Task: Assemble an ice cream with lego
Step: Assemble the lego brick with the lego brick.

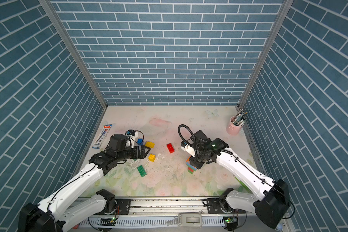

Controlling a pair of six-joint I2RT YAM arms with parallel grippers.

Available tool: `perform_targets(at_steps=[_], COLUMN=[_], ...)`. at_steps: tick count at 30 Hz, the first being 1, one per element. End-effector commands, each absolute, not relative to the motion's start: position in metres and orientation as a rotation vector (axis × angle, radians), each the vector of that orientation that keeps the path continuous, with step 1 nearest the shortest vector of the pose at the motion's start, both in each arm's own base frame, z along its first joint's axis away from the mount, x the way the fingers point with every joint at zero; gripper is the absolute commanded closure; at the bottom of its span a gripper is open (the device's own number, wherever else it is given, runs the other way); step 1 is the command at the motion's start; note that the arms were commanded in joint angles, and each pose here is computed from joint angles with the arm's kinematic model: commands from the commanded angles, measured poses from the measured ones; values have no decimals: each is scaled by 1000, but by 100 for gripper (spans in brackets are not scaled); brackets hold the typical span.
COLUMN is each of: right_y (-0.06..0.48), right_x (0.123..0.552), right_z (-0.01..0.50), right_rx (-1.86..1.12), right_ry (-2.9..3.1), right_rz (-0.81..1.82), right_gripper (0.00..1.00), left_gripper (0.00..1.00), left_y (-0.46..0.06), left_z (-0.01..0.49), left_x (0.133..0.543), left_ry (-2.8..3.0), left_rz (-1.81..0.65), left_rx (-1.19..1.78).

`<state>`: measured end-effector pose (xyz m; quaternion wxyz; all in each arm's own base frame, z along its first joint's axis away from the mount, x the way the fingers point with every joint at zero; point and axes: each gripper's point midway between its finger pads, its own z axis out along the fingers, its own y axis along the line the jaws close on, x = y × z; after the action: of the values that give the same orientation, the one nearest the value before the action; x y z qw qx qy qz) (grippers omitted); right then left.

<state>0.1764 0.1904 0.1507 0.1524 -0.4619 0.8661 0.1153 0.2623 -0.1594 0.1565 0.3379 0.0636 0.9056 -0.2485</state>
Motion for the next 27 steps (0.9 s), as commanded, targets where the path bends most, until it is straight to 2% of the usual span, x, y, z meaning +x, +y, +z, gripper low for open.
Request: perform_targets(at_steps=[1,27], right_y=[188,188], right_x=[171,175], right_z=[150,159], right_rx=[-1301,-1268], right_ry=[2540,2530], right_rz=[350,338], right_gripper=[100,100], left_gripper=[0,0], left_y=[-160,-160], left_z=[165,165], left_x=[262,262], left_ry=[2342,2344], left_rz=[-640,-637], left_rx=[186,187])
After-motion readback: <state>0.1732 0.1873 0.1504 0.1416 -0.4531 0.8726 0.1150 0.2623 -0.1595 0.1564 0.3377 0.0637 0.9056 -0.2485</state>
